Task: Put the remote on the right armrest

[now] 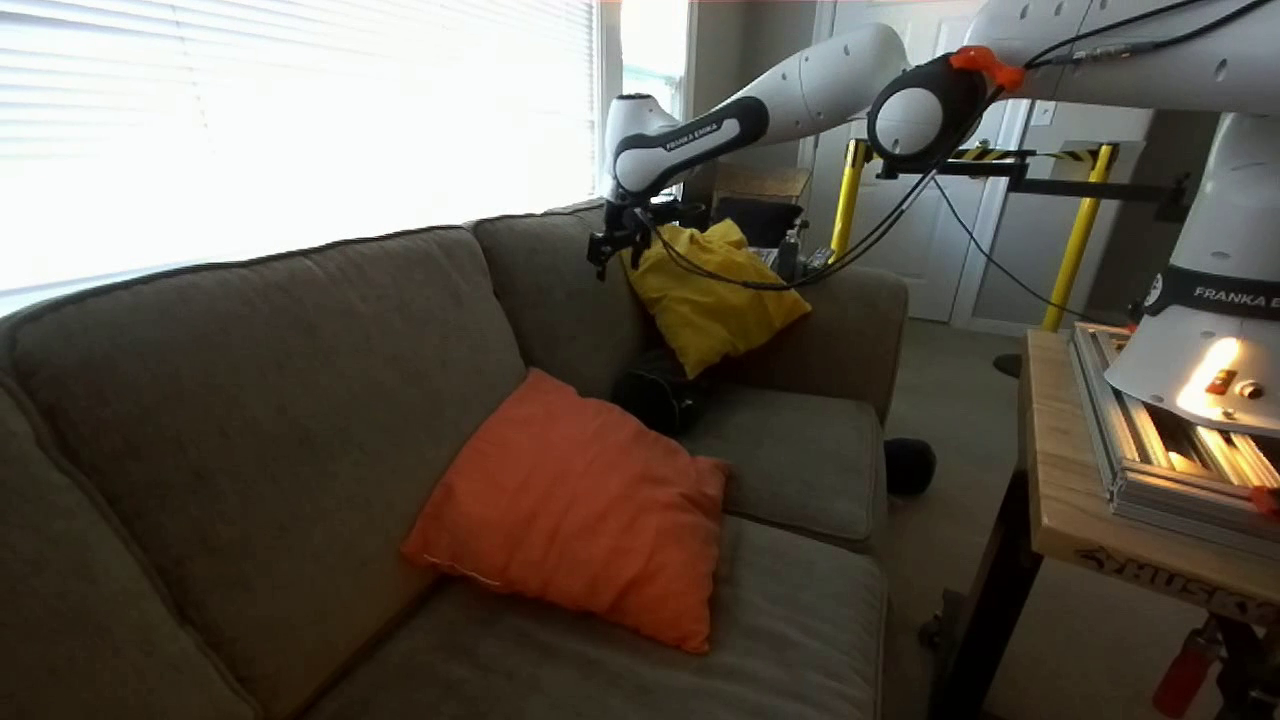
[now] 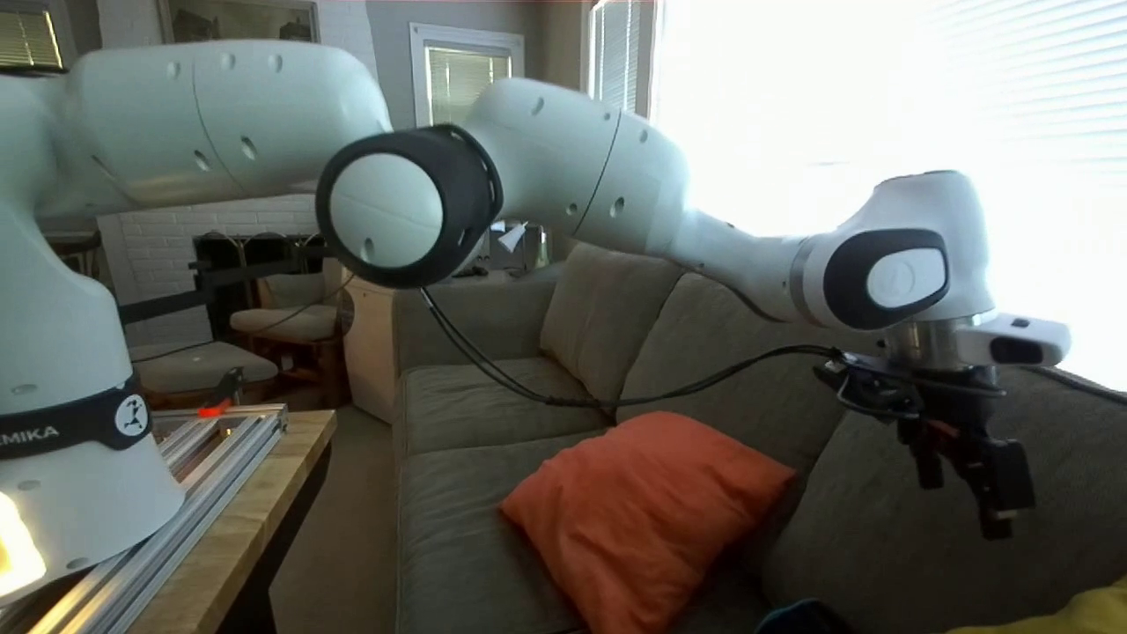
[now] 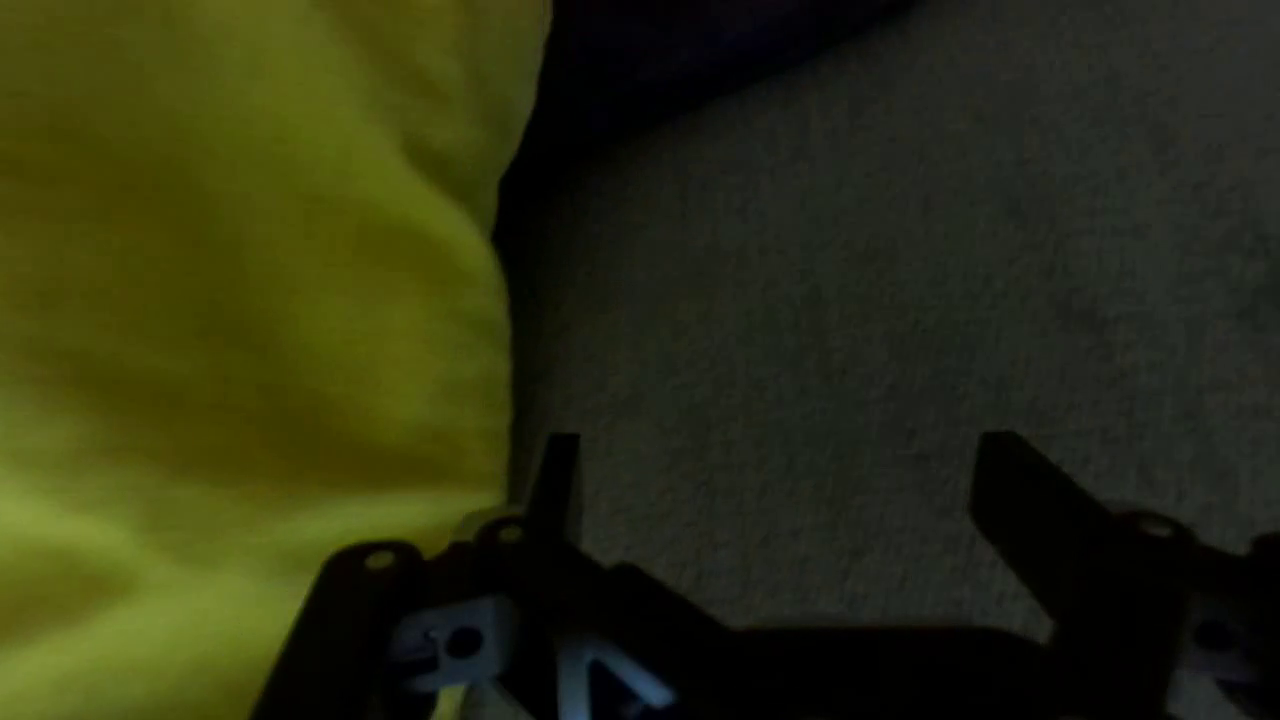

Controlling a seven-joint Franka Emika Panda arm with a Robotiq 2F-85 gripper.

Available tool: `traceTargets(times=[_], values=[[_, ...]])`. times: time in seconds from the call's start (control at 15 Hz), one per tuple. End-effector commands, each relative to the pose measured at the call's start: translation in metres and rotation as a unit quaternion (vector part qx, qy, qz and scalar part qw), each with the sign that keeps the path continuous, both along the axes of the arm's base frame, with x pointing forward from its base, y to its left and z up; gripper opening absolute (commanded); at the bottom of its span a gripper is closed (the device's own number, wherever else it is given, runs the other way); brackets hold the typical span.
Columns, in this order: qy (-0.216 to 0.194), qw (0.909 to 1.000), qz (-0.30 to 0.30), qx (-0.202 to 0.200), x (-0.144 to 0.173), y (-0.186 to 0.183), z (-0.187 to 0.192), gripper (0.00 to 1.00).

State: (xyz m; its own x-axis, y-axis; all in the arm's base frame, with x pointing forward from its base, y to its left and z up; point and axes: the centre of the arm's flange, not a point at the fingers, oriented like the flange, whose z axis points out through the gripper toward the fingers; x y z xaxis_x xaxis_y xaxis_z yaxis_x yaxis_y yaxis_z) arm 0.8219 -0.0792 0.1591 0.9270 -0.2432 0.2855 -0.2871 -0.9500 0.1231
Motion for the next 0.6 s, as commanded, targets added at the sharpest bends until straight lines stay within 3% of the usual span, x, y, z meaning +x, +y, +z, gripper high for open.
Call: traceTargets(times=[0.0,0.2,0.47,0.53], values=[[0.025,0.9969,0.069,0.03,-0.031,0.028,-0.015,1.0],[0.059,0.9861,0.147,0.051,-0.042,0.039,-0.009,1.0],[0.117,0.9647,0.227,0.064,-0.047,0.051,-0.01,1.0],[0.089,0.975,0.197,0.05,-0.011,0.051,-0.021,1.0]])
